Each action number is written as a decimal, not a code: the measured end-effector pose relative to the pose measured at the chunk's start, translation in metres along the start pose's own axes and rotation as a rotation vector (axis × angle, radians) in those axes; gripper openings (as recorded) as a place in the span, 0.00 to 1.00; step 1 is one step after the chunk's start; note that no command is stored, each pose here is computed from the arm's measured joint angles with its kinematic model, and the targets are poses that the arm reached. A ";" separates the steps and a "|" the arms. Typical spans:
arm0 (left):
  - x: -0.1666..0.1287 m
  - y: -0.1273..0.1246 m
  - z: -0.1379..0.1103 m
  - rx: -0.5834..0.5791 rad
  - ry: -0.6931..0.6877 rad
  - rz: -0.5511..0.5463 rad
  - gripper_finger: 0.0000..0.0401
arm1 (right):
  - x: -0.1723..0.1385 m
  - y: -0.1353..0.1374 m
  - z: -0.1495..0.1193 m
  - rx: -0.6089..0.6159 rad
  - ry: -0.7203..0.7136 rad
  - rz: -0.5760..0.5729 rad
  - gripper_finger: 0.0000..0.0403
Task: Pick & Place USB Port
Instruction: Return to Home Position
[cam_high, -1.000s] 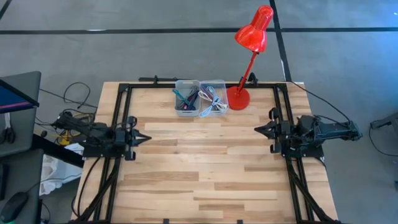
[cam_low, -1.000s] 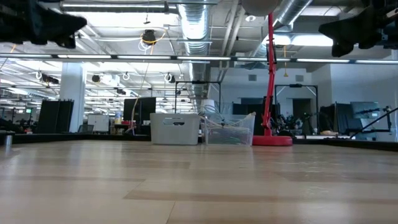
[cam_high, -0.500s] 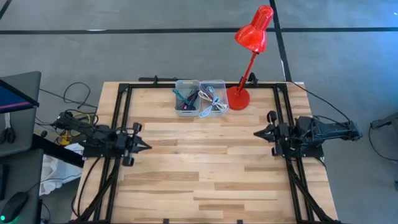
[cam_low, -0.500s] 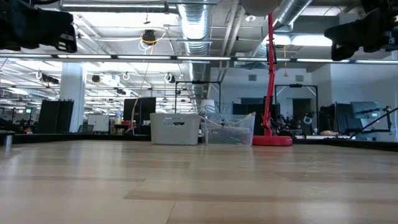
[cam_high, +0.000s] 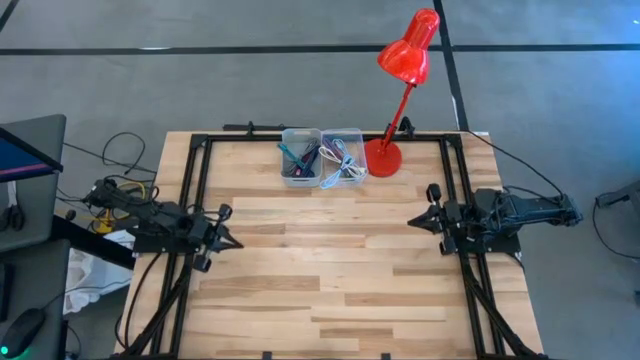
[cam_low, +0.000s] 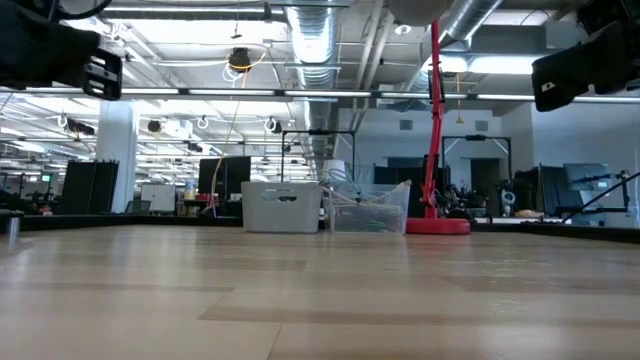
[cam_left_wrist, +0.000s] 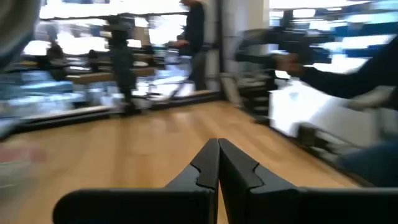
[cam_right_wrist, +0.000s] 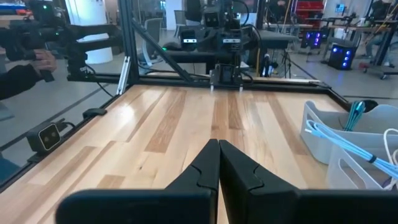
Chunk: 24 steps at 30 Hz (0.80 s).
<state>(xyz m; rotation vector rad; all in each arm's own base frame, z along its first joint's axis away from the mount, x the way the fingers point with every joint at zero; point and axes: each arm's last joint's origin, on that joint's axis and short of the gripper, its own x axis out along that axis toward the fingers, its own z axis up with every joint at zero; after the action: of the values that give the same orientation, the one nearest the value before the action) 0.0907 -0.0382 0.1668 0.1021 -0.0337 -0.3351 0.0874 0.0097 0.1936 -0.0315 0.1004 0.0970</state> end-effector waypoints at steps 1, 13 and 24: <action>0.000 0.001 0.001 0.008 -0.002 0.042 0.01 | 0.000 0.000 0.000 0.000 0.000 0.000 0.00; 0.000 0.004 0.001 0.023 0.003 0.122 0.01 | 0.000 0.000 -0.001 0.005 0.013 -0.004 0.00; 0.002 0.005 -0.001 0.064 0.027 0.141 0.01 | 0.000 0.000 -0.002 0.018 0.020 -0.012 0.00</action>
<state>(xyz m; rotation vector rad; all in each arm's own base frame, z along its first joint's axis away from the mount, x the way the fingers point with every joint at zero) 0.0941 -0.0342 0.1667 0.1662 -0.0248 -0.1922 0.0873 0.0093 0.1917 -0.0152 0.1206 0.0839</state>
